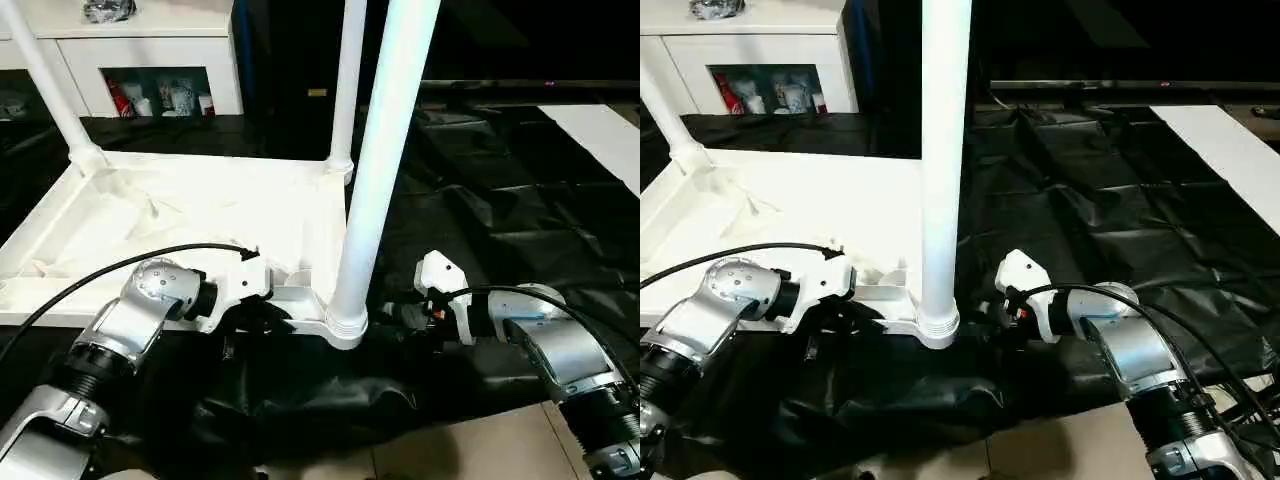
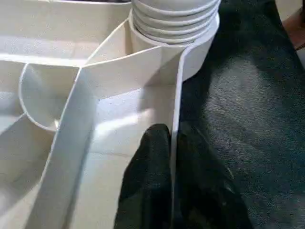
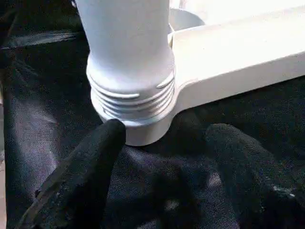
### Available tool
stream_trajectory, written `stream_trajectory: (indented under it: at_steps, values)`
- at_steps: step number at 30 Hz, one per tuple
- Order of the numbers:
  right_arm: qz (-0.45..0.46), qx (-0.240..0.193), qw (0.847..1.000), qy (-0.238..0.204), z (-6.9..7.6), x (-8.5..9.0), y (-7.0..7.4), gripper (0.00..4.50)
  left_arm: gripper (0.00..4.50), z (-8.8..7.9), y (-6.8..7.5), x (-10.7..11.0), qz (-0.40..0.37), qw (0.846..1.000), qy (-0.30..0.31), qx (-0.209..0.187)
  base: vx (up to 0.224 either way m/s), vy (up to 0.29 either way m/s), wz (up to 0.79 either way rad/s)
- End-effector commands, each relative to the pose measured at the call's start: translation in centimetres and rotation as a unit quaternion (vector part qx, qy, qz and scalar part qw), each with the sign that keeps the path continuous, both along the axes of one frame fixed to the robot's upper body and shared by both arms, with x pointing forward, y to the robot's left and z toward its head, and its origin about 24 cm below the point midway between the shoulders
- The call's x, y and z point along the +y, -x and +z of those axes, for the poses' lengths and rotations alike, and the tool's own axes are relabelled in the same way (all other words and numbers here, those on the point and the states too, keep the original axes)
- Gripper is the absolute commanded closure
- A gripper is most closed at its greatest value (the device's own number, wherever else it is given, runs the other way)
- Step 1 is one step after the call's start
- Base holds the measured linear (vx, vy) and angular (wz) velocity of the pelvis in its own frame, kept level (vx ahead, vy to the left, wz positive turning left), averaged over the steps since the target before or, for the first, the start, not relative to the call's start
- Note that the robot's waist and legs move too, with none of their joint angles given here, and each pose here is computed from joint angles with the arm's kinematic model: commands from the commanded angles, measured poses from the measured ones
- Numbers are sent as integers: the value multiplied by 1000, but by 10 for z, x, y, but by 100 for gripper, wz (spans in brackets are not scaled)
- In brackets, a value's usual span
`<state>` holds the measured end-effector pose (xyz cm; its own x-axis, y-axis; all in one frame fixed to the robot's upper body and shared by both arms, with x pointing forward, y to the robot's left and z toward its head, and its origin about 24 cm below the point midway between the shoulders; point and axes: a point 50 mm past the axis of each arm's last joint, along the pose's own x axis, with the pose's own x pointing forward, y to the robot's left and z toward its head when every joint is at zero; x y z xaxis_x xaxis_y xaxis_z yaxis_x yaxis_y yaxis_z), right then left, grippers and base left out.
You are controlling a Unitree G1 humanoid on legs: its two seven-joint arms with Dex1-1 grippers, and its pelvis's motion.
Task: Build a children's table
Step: Rotate table base, then rotate leg to tighten
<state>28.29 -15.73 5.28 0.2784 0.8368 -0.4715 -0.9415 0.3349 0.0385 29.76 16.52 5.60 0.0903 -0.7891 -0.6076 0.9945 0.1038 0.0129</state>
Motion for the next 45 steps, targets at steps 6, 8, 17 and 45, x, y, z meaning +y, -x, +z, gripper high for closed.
stream_trajectory:
  at_steps: [6, 8, 17, 45]
  values:
    - [-24, -28, 999, -30, 9, 8, -9, 101, 448, 4, -5, -12, 80, 995, 58, 31, 0, 0, 0]
    - [-51, -42, 997, -28, 9, 8, -15, 91, 450, 2, -9, -20, 121, 989, 73, 31, 0, 0, 0]
    - [-113, -80, 990, -37, 12, 10, -31, 11, 450, 1, -5, -39, 98, 991, 89, -6, 0, 0, 0]
    - [-120, -65, 989, -49, 0, 36, -43, 134, 450, -3, -2, -38, 110, 990, 87, -11, 0, 0, 0]
